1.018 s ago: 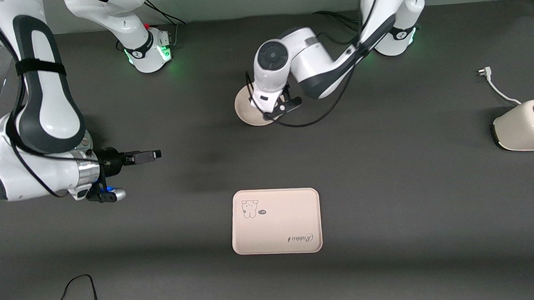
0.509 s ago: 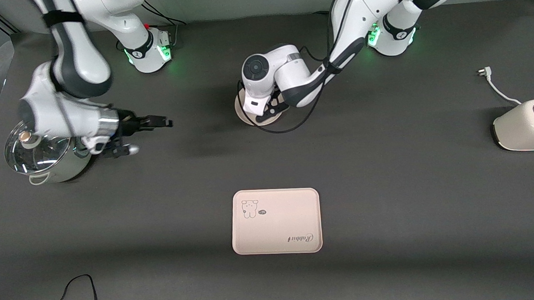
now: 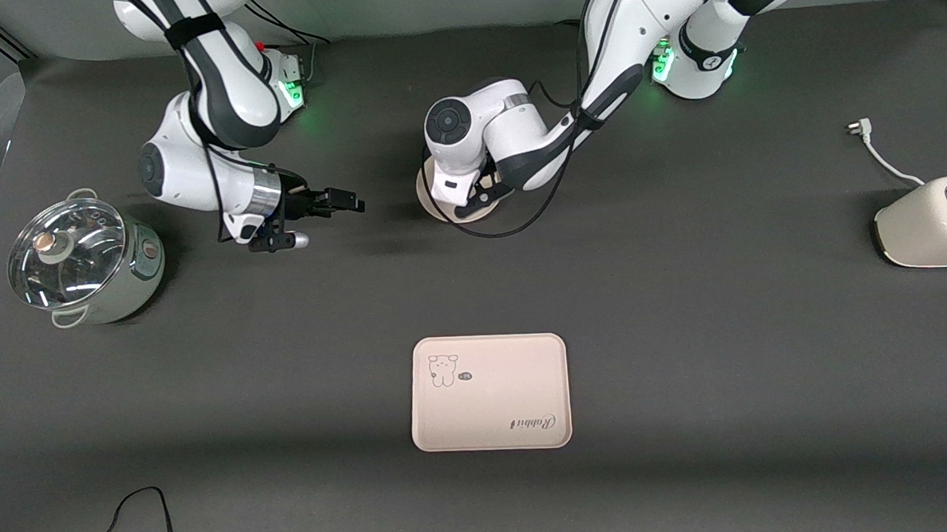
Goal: Place bun in plate and plate on tray
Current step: 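Release the bun onto the plate while the right gripper grasps the plate rim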
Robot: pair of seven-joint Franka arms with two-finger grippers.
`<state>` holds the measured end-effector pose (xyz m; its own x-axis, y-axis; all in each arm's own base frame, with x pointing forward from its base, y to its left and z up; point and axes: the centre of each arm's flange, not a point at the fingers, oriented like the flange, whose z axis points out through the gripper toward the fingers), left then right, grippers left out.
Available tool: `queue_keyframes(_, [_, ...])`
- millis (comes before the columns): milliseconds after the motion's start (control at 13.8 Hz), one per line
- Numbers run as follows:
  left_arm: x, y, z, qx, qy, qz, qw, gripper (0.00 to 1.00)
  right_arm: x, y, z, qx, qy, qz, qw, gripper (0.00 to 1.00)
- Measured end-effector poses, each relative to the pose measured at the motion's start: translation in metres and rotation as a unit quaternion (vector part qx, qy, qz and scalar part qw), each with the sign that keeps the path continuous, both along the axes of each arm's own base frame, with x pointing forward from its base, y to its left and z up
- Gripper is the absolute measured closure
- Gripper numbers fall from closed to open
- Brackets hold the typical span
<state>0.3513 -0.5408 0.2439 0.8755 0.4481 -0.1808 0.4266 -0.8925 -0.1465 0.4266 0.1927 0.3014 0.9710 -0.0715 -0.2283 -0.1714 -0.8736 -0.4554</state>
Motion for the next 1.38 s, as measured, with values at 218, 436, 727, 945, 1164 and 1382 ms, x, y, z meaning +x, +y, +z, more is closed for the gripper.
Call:
queue_keyframes(218, [0.054,0.032,0.060,0.019,-0.029,0.015,0.999,0.00,-0.018,0.033,-0.018,0.007,-0.020,-0.029,0.999,0.00])
queue_keyframes(436, [0.108,0.090,0.151,0.047,-0.072,-0.006,0.996,0.00,-0.046,0.079,-0.045,-0.005,-0.046,-0.044,0.998,0.00])
queue_keyframes(727, [0.157,0.206,0.247,0.089,-0.086,-0.042,0.991,0.00,-0.080,0.096,-0.090,0.024,-0.065,-0.040,0.997,0.00])
queue_keyframes(945, [0.193,0.308,0.269,0.091,-0.046,-0.112,0.988,0.00,-0.102,0.087,-0.122,0.048,-0.084,-0.044,0.994,0.00])
queue_keyframes(1164, [0.218,0.408,0.282,0.045,-0.014,-0.167,0.985,0.00,-0.116,0.089,-0.134,0.025,-0.094,-0.039,0.994,0.02])
queue_keyframes(1382, [0.225,0.496,0.298,-0.017,-0.012,-0.197,0.980,0.00,-0.129,0.098,-0.135,0.023,-0.091,-0.046,0.995,0.05])
